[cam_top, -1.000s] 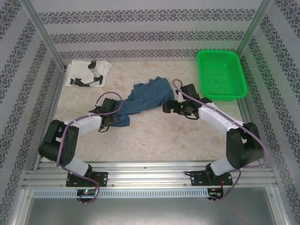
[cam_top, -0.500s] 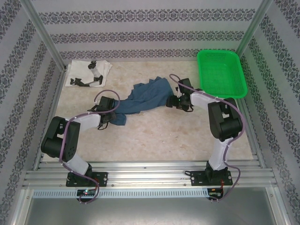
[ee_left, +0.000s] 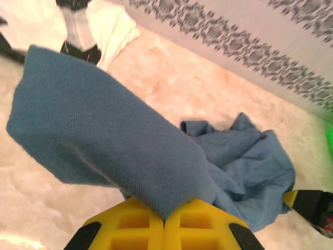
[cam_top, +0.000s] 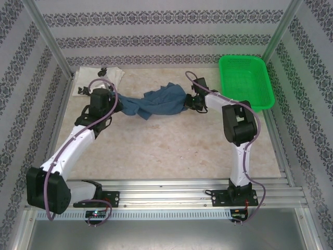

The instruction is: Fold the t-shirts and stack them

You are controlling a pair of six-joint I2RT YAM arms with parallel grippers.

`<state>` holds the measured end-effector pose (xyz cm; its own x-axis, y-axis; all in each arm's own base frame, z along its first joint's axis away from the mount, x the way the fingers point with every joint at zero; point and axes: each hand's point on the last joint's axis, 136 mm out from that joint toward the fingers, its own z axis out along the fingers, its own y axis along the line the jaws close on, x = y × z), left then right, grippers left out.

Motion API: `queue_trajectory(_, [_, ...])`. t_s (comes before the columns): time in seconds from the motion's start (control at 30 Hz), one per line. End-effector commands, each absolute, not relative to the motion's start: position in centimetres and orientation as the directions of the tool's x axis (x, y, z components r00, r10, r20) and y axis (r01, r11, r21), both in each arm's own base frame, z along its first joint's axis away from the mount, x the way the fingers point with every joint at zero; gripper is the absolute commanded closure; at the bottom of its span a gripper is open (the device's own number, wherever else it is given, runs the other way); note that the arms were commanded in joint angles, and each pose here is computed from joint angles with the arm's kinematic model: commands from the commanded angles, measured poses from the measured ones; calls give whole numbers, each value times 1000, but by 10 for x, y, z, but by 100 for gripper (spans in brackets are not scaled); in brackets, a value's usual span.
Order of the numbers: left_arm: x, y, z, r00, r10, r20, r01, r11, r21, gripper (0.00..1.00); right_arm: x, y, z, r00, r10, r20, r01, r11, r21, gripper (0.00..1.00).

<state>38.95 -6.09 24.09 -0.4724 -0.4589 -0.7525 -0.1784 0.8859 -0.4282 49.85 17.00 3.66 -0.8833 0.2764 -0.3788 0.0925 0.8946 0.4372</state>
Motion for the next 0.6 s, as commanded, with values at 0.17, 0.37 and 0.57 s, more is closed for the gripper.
queue_trajectory(0.17, [370,-52,306,-413,-409,-814,-100,909,-406,100,455,148,207,-762,307,-571,-29,864,503,100])
queue_trajectory(0.37, [346,-47,331,-354,-417,-837,-66,904,-423,100,401,122,260,-708,303,-638,-52,878,475,100])
queue_trajectory(0.57, [374,-53,272,-412,-433,-802,-102,896,-431,100,442,119,216,-773,290,-564,-18,879,477,100])
